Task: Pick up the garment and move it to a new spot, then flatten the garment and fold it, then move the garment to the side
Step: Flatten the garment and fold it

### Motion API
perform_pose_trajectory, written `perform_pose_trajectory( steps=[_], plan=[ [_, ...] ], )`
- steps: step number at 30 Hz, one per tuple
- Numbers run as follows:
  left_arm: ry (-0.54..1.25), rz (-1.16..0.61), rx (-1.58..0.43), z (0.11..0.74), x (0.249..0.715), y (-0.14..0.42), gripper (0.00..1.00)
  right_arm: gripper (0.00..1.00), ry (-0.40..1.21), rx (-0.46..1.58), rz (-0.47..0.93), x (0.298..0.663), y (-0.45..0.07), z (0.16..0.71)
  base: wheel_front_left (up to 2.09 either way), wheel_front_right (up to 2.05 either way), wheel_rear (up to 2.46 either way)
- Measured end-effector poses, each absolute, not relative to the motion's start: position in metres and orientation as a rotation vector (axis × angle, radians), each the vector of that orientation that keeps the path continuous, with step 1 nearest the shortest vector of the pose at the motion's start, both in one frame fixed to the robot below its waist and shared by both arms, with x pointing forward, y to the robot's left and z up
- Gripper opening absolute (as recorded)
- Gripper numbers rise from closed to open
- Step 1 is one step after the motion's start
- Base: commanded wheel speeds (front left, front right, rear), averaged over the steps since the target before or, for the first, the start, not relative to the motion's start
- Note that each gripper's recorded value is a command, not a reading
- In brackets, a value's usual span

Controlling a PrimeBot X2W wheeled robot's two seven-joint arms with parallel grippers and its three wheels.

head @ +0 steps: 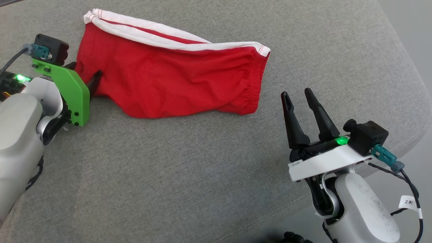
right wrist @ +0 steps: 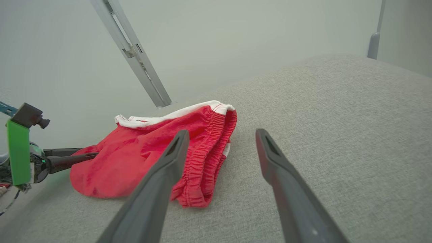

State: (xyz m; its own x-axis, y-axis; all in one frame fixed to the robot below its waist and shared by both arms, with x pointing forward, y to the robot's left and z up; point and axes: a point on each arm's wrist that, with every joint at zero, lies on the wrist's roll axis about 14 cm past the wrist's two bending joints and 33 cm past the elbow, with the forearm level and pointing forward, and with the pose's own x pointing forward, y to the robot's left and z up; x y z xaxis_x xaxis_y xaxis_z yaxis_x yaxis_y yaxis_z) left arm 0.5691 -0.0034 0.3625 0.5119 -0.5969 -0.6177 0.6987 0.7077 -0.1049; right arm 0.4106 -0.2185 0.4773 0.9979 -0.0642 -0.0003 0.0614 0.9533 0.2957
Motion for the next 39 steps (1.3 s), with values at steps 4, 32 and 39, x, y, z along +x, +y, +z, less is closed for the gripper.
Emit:
perform_pose_trajectory(
  steps=[4, 32, 39],
  plan=[
    [0.661, -0.803, 0.139, 0.367, 0.566, -0.010, 0.00, 1.00, -0.023, 0.293, -0.057, 0.414, -0.218, 0.482, 0.00, 0.00, 0.00],
    [0.490, -0.690, -0.080, 0.422, 0.484, 0.048, 0.00, 1.00, -0.037, 0.335, -0.045, 0.377, -0.206, 0.487, 0.00, 0.00, 0.00],
    [0.526, -0.622, -0.125, 0.403, 0.446, 0.069, 0.00, 1.00, -0.035, 0.339, -0.025, 0.374, -0.200, 0.486, 0.00, 0.00, 0.00]
  ],
)
